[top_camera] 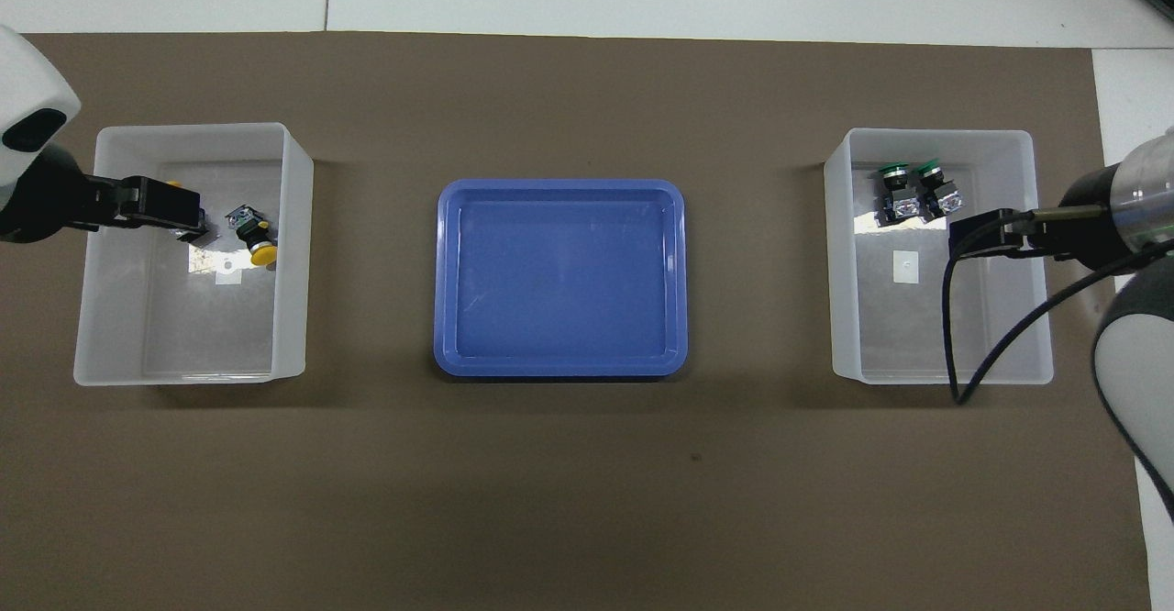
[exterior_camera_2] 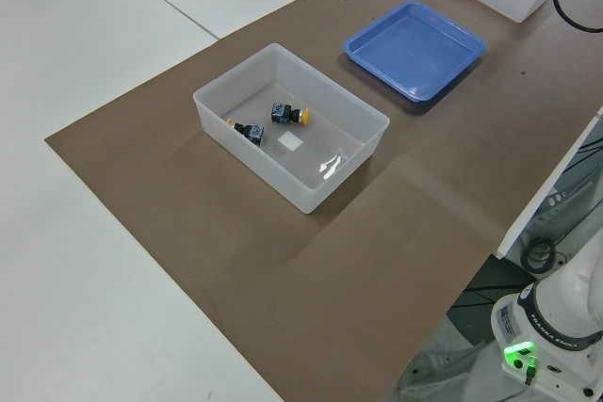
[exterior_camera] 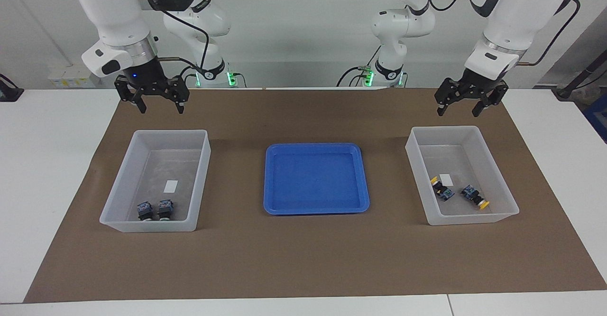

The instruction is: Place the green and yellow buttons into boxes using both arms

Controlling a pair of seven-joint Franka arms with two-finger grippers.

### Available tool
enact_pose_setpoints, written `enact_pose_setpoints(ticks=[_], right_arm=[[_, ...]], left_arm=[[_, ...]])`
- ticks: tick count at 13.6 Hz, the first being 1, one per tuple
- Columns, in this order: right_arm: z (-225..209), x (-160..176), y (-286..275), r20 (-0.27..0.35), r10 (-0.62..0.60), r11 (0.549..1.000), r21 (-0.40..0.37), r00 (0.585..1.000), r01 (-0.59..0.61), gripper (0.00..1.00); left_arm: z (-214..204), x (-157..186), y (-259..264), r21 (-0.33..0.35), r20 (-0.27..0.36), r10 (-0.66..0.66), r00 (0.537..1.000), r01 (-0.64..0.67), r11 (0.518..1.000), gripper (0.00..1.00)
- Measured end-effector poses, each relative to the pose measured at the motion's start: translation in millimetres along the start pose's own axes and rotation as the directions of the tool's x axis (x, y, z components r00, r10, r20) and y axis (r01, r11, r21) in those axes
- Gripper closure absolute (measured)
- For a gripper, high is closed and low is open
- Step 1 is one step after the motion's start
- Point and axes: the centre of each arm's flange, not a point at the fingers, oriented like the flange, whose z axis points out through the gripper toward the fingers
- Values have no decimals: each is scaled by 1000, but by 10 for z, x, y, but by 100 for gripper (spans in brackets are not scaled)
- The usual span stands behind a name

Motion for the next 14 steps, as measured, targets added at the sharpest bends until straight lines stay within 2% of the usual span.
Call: enact_pose_setpoints(ticks=[14], right_arm=[[-13, -38, 242, 44, 42, 999, -3, 998, -42, 0]], left_arm=[[17, -31, -56, 2, 19, -49, 999, 49, 999, 0]])
